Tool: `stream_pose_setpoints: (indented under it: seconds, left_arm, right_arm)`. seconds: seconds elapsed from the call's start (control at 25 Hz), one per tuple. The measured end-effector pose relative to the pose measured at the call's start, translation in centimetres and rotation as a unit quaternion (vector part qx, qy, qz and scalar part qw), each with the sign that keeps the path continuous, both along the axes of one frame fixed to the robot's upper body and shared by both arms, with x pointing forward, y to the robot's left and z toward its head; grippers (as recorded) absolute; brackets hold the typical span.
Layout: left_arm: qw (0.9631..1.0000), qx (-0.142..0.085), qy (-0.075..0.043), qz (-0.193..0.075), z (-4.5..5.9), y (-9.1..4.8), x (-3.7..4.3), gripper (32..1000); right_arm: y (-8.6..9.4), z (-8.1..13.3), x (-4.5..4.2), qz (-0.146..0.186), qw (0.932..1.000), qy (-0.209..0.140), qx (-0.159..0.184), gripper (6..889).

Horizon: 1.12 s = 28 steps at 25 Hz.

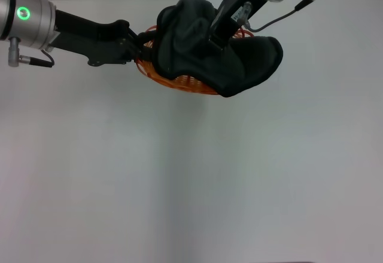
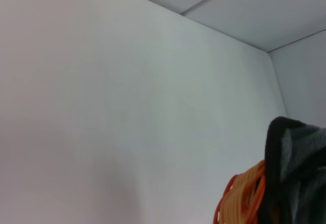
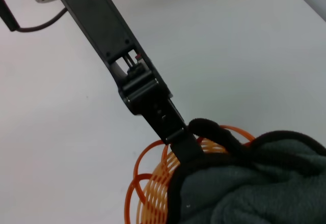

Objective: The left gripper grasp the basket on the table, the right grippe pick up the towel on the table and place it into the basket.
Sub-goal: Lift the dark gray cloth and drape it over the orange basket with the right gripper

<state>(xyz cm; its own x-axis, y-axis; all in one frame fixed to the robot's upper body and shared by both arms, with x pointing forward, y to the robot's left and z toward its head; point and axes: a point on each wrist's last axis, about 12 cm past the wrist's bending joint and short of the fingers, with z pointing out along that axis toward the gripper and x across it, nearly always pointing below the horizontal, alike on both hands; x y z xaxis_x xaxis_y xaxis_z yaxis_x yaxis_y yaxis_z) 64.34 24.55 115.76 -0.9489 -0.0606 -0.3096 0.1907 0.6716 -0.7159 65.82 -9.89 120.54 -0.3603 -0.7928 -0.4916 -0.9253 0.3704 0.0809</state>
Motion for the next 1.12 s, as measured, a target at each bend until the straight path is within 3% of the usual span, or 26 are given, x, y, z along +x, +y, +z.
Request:
stream_pose_setpoints:
  seconds: [0.56, 0.88, 1.08, 1.12]
  left_arm:
    - [1.0000, -0.001, 0.000, -0.003, -0.03, -0.06, -0.05, 86]
    - [1.0000, 0.003, 0.000, -0.001, -0.19, 0.07, -0.10, 86]
    - [1.0000, 0.004, 0.001, -0.001, -0.26, 0.14, -0.14, 86]
    - [1.0000, 0.004, 0.001, 0.000, -0.28, 0.16, -0.15, 86]
  right_arm:
    - [0.19, 0.12, -0.04, 0.001, 1.0000, 0.000, -0.003, 78]
    - [0.42, 0.45, 0.00, 0.006, 1.0000, -0.003, 0.000, 127]
    - [0.44, 0.46, -0.02, 0.008, 1.0000, -0.003, -0.001, 350]
    - [0.45, 0.47, -0.03, 0.009, 1.0000, -0.003, -0.001, 361]
